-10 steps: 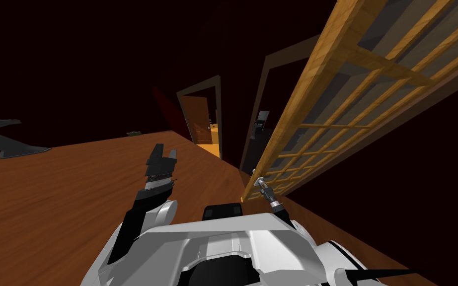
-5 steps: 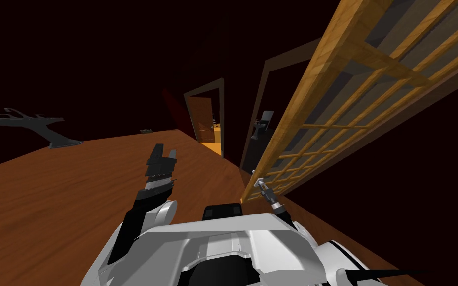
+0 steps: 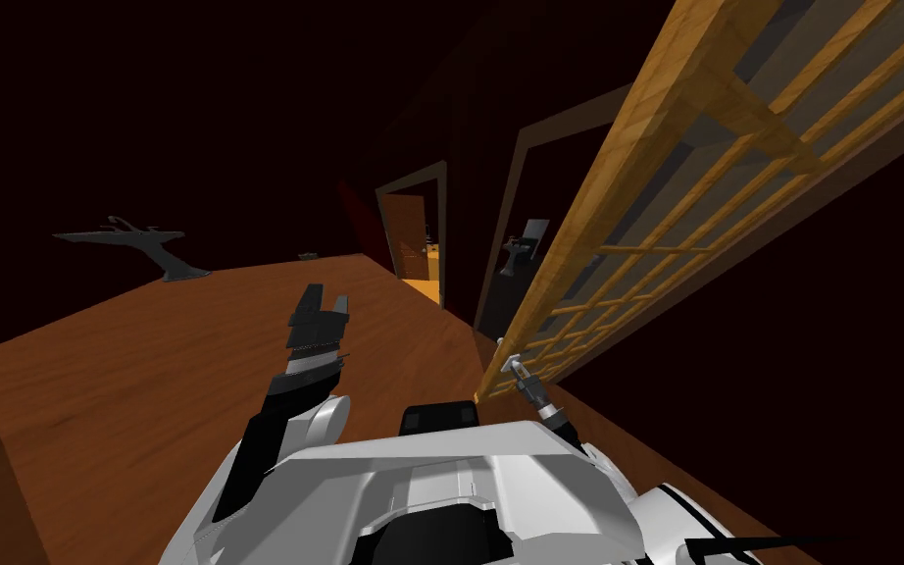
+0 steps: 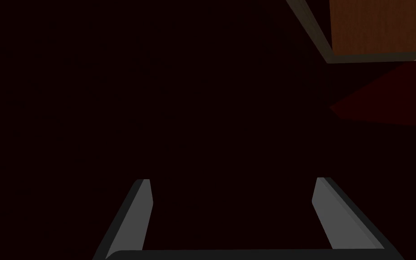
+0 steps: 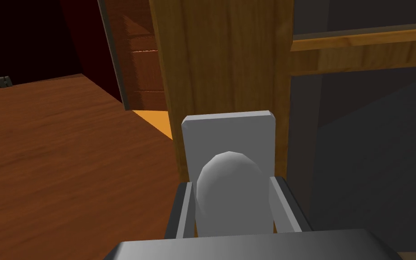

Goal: Pull the door open

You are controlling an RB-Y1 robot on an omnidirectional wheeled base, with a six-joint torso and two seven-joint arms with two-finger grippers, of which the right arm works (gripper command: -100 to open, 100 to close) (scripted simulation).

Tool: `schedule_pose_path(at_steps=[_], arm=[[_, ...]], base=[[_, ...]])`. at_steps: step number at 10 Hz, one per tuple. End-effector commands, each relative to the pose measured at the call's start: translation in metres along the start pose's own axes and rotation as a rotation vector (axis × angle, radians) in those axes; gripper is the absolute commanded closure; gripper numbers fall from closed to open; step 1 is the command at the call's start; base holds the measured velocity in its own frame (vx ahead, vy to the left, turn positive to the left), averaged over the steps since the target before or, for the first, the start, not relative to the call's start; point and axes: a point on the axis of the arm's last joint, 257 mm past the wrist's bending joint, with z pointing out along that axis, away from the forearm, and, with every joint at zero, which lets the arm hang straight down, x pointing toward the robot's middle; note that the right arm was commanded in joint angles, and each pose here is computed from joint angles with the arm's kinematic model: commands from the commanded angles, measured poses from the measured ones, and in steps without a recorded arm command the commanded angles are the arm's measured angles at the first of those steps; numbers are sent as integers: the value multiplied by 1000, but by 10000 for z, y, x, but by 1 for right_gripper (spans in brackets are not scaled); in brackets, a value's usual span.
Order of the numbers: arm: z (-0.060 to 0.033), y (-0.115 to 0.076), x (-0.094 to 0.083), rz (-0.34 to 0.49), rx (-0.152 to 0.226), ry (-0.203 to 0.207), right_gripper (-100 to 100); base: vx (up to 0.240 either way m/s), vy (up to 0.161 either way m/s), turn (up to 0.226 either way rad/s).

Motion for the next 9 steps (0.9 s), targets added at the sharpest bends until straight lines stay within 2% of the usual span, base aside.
schedule_pose_path(at_steps=[1, 9], arm=[[0, 0, 0, 0, 0, 0, 100], [-45, 16, 11, -1, 3, 3, 100]], base=[[-78, -37, 31], [-202, -79, 175]])
